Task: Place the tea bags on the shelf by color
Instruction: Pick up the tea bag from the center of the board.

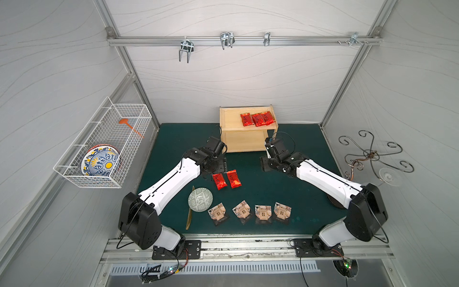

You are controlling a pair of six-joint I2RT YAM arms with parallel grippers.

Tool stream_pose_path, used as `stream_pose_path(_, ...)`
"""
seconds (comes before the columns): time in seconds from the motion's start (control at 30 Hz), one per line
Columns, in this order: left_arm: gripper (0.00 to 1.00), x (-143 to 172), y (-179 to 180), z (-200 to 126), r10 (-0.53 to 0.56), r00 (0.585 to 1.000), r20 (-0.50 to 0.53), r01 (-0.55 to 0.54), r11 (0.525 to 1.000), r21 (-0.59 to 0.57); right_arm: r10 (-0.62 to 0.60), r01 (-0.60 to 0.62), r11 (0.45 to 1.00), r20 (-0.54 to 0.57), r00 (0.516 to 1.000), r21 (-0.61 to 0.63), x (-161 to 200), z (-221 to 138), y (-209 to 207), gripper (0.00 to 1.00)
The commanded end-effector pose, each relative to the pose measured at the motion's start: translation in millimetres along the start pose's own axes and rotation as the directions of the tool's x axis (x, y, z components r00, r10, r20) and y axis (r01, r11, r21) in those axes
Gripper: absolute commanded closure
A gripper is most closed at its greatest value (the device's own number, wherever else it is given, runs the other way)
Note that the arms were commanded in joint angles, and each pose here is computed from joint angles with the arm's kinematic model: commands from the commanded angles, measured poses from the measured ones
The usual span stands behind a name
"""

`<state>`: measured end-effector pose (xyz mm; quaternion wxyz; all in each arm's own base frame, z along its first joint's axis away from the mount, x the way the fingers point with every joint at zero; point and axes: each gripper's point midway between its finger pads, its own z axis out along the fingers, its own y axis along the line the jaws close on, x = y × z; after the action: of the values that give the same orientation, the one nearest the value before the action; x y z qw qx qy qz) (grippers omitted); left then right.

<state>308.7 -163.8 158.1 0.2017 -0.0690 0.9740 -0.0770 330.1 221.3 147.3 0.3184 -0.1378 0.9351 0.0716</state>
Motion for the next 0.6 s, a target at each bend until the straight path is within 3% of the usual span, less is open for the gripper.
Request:
stream_pose_path(0.0, 0.21, 6, -4, 11, -0.052, 0.998, -0.022, 0.051, 0.998, -0.043, 0.066, -0.064, 0.997, 0.06, 0.996, -0.047, -6, -9, -1, 0.33)
stream_pose_path(0.17, 0.24, 21, -13, 31, -0.076, 0.994, -0.081, 0.07, 0.994, -0.082, 0.114, -0.112, 0.991, 0.019, 0.993, -0.07, 14, -2, -11, 0.33)
stream_pose_path(0.57, 0.26, 22, -41, 70, -0.113, 0.978, -0.173, 0.096, 0.99, -0.102, 0.139, -0.137, 0.982, 0.008, 0.99, -0.13, 15, -6, -6, 0.33)
